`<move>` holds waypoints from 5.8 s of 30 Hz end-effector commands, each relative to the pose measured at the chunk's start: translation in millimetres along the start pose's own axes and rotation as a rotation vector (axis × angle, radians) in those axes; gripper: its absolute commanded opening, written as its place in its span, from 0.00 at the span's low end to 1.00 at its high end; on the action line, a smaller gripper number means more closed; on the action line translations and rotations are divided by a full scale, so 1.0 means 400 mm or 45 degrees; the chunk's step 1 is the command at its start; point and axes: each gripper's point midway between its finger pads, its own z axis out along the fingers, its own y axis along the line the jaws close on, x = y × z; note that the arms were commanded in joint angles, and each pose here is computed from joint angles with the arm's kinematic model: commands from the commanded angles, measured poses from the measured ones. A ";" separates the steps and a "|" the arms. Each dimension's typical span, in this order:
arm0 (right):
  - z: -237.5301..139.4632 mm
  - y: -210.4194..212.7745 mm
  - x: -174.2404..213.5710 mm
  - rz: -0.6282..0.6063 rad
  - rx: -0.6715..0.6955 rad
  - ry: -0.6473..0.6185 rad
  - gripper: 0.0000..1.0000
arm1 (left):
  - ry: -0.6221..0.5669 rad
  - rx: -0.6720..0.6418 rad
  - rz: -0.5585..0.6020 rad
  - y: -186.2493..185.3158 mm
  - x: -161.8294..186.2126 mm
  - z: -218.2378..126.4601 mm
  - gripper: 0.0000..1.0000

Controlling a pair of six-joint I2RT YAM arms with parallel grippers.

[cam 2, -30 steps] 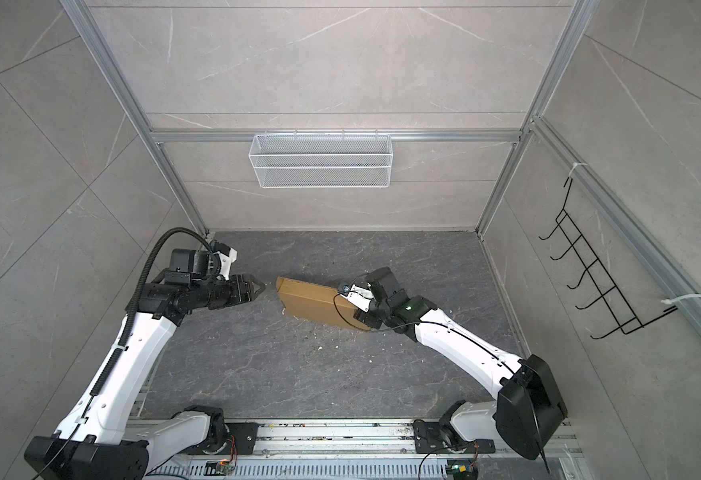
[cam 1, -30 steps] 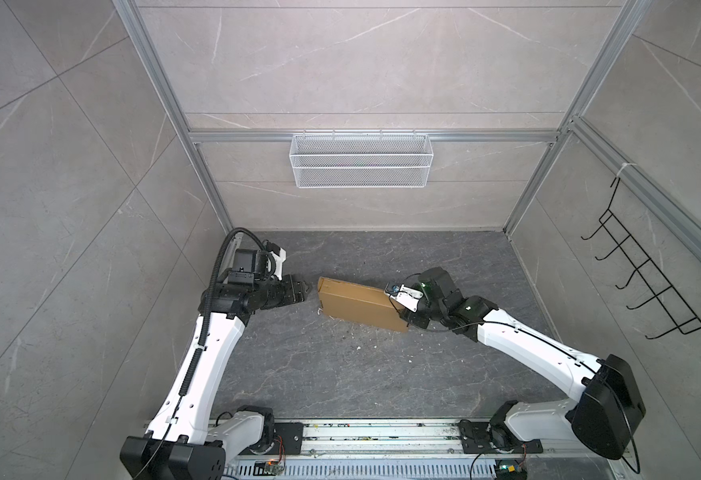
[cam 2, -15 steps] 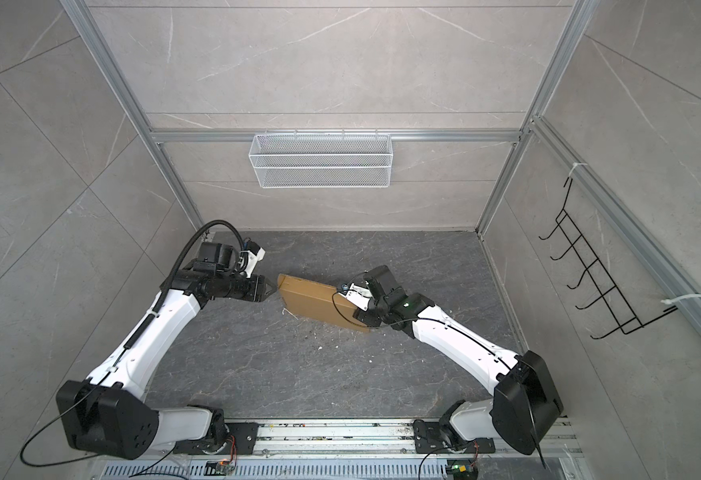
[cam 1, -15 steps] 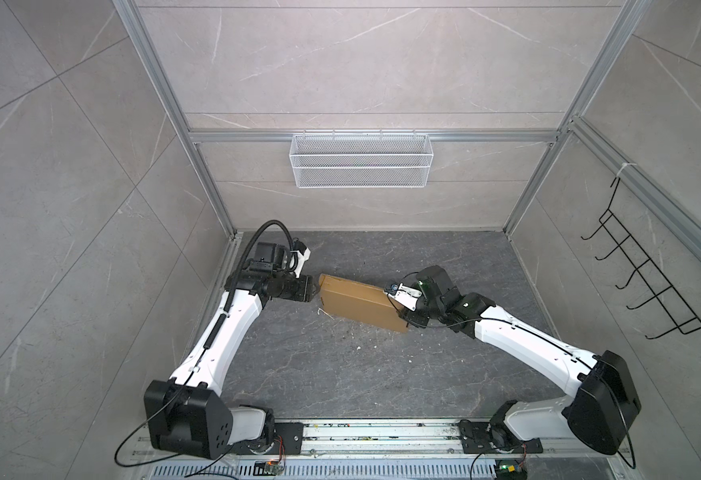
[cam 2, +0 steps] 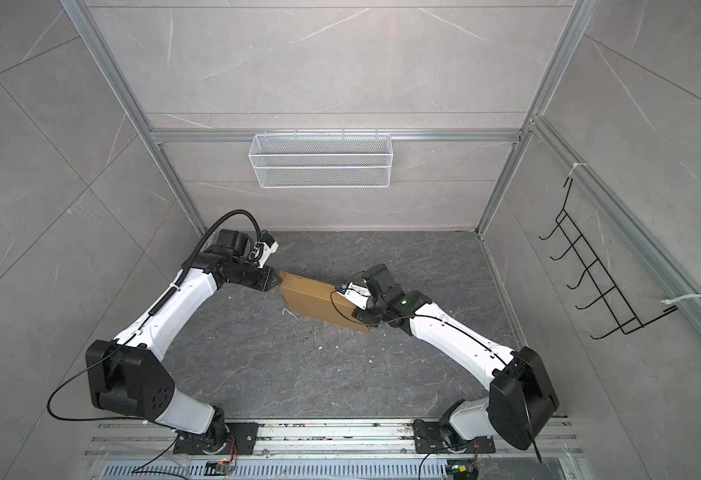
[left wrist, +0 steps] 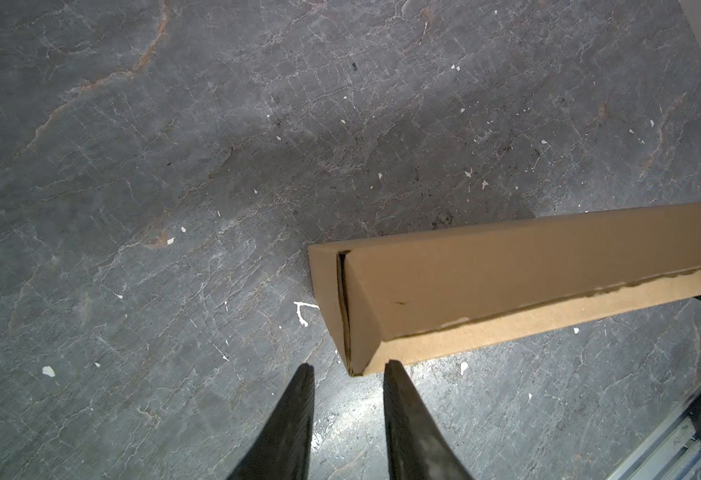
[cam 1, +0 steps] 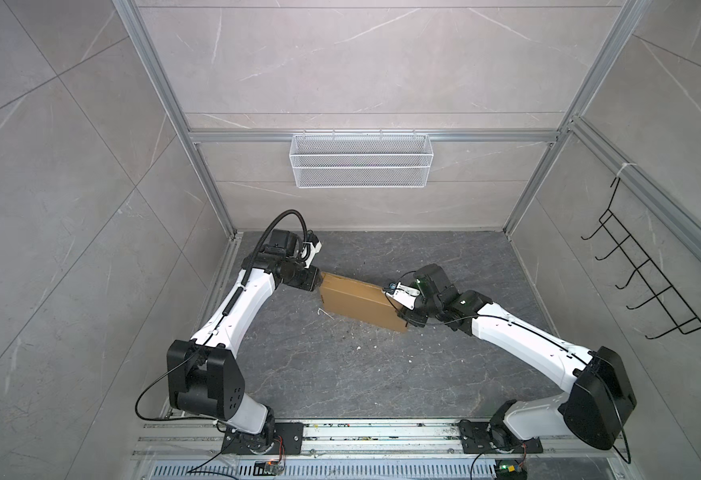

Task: Fold the paper box

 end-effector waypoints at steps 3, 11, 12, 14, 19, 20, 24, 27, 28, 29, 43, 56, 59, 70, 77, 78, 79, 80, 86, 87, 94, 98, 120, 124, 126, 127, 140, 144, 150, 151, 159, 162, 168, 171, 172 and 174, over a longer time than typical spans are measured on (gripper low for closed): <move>0.005 0.007 0.020 0.019 -0.026 0.066 0.63 | -0.028 0.013 0.027 0.000 -0.037 0.004 0.27; 0.004 0.004 0.016 0.036 -0.023 0.059 0.65 | -0.019 0.021 0.003 0.003 -0.043 0.019 0.11; 0.002 0.004 0.015 0.042 -0.024 0.055 0.65 | -0.018 0.024 -0.003 0.002 -0.042 0.020 0.08; -0.005 0.001 0.005 0.057 -0.024 0.032 0.66 | -0.012 0.022 -0.024 0.006 -0.041 0.027 0.04; -0.016 -0.009 -0.003 0.085 -0.022 0.011 0.66 | 0.013 0.014 -0.078 0.012 -0.038 0.036 0.01; -0.017 -0.009 -0.002 0.086 -0.024 0.011 0.67 | 0.014 0.014 -0.088 0.012 -0.040 0.036 0.02; -0.009 -0.005 0.000 0.083 -0.037 0.025 0.65 | 0.009 0.001 -0.111 0.014 -0.054 0.017 0.10; 0.003 -0.001 0.009 0.075 -0.049 0.048 0.64 | -0.008 -0.011 -0.102 0.015 -0.069 -0.003 0.14; 0.006 -0.001 0.010 0.074 -0.050 0.052 0.64 | -0.012 -0.011 -0.097 0.014 -0.072 -0.006 0.15; 0.008 -0.001 0.011 0.074 -0.050 0.054 0.64 | -0.016 -0.010 -0.089 0.014 -0.075 -0.007 0.15; 0.015 0.005 0.012 0.080 -0.064 0.056 0.63 | 0.014 0.006 -0.089 0.022 -0.075 0.029 0.07; 0.013 0.007 0.013 0.090 -0.066 0.057 0.62 | 0.030 -0.020 -0.118 0.037 -0.042 0.058 0.00; 0.013 0.005 0.011 0.088 -0.064 0.055 0.62 | 0.035 -0.033 -0.116 0.040 -0.024 0.062 0.00; 0.004 -0.010 -0.016 0.106 -0.052 0.023 0.65 | 0.052 -0.049 -0.122 0.048 -0.003 0.072 0.00; -0.005 -0.013 -0.048 0.128 -0.056 -0.026 0.68 | 0.061 -0.064 -0.131 0.050 0.016 0.074 0.00; -0.006 -0.016 -0.053 0.133 -0.054 -0.035 0.69 | 0.059 -0.065 -0.135 0.052 0.015 0.075 0.00; -0.006 -0.016 -0.058 0.137 -0.053 -0.042 0.70 | 0.055 -0.062 -0.135 0.050 0.014 0.074 0.00; -0.005 -0.015 -0.066 0.136 -0.053 -0.052 0.70 | 0.058 -0.061 -0.140 0.051 0.017 0.077 0.00; -0.020 -0.005 -0.120 0.190 -0.103 -0.116 0.72 | 0.078 -0.060 -0.145 0.052 0.030 0.085 0.00; -0.034 -0.007 -0.137 0.218 -0.110 -0.145 0.73 | 0.075 -0.060 -0.141 0.051 0.027 0.083 0.00; -0.102 -0.055 -0.203 0.405 -0.067 -0.272 0.76 | 0.079 -0.057 -0.133 0.051 0.030 0.084 0.00; -0.140 -0.097 -0.213 0.702 -0.055 -0.246 0.74 | 0.079 -0.056 -0.132 0.049 0.030 0.081 0.00; -0.120 -0.035 -0.040 2.391 -0.369 0.010 0.77 | 0.071 -0.019 -0.123 0.035 0.025 0.080 0.00; -0.081 -0.045 -0.039 2.535 -0.416 -0.076 0.77 | 0.071 -0.017 -0.121 0.035 0.027 0.082 0.00; -0.063 -0.042 -0.035 2.583 -0.435 -0.087 0.77 | 0.074 -0.014 -0.124 0.035 0.029 0.083 0.00; -0.055 -0.040 -0.036 2.611 -0.456 -0.097 0.77 | 0.075 -0.012 -0.122 0.034 0.028 0.084 0.00; -0.028 -0.048 0.001 2.716 -0.420 -0.150 0.73 | 0.076 0.000 -0.135 0.028 0.036 0.081 0.00; -0.042 -0.088 -0.001 2.726 -0.411 -0.219 0.74 | 0.084 -0.003 -0.136 0.030 0.039 0.084 0.00; -0.064 -0.114 -0.004 2.719 -0.373 -0.253 0.76 | 0.087 -0.001 -0.136 0.030 0.037 0.087 0.00; -0.058 -0.112 0.002 2.726 -0.364 -0.245 0.77 | 0.085 -0.003 -0.136 0.031 0.036 0.086 0.00; -0.021 -0.124 0.000 2.776 -0.378 -0.271 0.76 | 0.083 -0.001 -0.137 0.030 0.034 0.085 0.00; -0.007 -0.126 -0.001 2.801 -0.385 -0.273 0.75 | 0.084 0.001 -0.136 0.028 0.034 0.086 0.00; 0.012 -0.116 0.011 2.844 -0.384 -0.258 0.70 | 0.082 0.000 -0.136 0.028 0.034 0.085 0.00; 0.019 -0.114 0.022 2.857 -0.367 -0.254 0.66 | 0.085 0.000 -0.139 0.029 0.036 0.087 0.00; 0.023 -0.112 0.026 2.860 -0.361 -0.249 0.64 | 0.085 0.004 -0.139 0.027 0.035 0.089 0.00; 0.034 -0.107 0.034 2.872 -0.357 -0.243 0.61 | 0.088 0.008 -0.141 0.025 0.036 0.091 0.00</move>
